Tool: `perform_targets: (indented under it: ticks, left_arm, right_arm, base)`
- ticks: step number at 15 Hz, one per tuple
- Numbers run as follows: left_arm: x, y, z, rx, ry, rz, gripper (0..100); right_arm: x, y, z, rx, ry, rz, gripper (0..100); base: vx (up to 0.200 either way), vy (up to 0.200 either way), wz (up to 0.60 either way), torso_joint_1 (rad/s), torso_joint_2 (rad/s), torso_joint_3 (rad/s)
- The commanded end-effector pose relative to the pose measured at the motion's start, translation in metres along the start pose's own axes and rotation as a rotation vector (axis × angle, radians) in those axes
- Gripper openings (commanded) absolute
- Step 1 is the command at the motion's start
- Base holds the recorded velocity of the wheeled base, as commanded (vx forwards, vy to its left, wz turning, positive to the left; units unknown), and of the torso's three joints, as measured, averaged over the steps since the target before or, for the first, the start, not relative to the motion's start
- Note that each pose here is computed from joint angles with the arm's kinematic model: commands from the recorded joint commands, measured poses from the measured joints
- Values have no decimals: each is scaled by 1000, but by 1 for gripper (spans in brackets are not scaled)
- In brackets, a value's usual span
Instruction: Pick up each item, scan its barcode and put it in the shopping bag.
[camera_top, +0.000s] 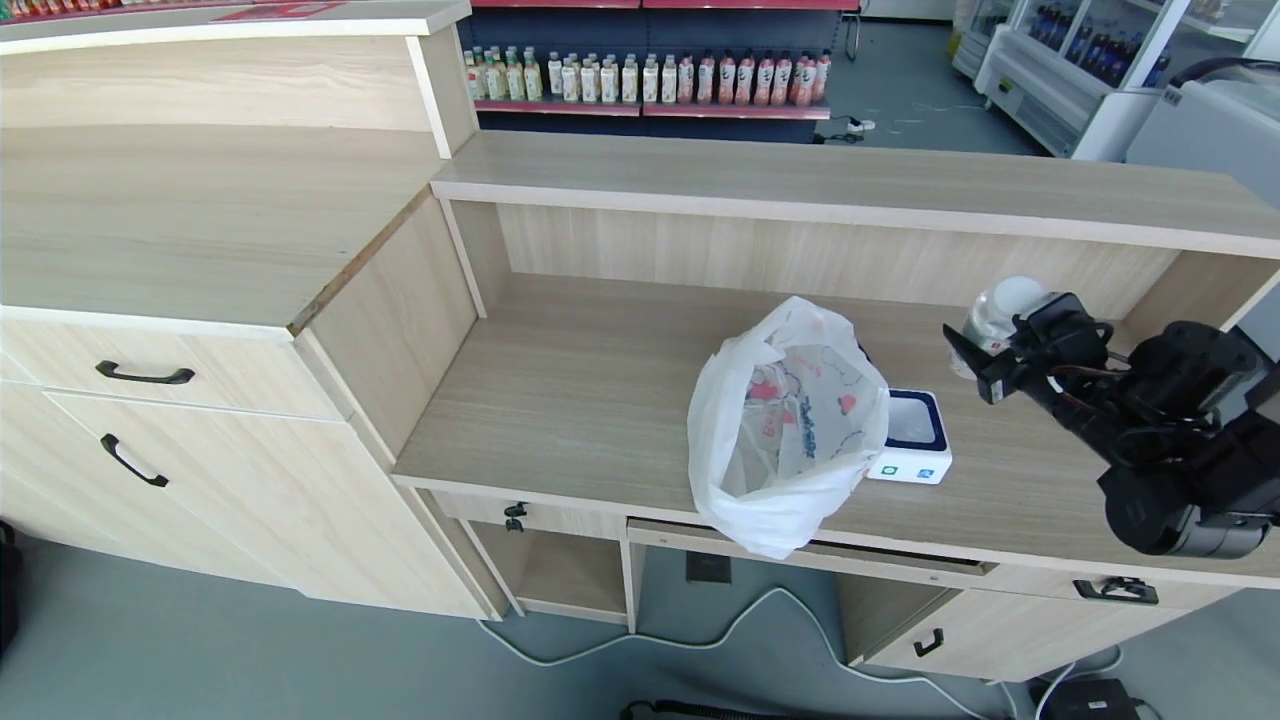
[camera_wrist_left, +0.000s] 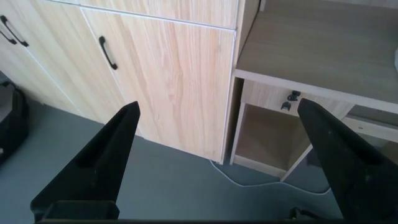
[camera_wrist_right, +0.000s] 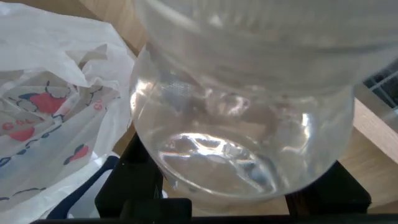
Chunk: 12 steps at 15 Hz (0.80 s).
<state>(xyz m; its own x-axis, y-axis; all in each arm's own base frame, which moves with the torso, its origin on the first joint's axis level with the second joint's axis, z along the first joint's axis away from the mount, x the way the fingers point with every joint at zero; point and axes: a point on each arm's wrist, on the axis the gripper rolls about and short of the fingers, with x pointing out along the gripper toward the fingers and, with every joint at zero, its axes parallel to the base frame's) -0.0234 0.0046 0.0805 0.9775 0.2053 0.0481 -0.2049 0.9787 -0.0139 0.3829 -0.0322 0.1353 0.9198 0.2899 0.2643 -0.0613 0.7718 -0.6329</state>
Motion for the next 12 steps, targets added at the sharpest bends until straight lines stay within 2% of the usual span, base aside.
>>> perform_targets:
  ticks: [1, 4, 7, 12]
  left_arm:
    - [0, 0, 0, -1, -1, 0, 100]
    - [0, 0, 0, -1, -1, 0, 100]
    - [0, 0, 0, -1, -1, 0, 100]
    - [0, 0, 0, -1, -1, 0, 100]
  right_arm:
    - [17, 17, -9, 14, -34, 36, 0]
    - [20, 23, -12, 17, -53, 75, 0]
    - [24, 31, -25, 10, -100, 166, 0]
    - [25, 32, -33, -65, -151, 229, 0]
  base:
    - [0, 0, 0, 0, 0, 0]
    - [0, 0, 0, 0, 0, 0]
    - [0, 0, 0, 0, 0, 0]
    - [0, 0, 0, 0, 0, 0]
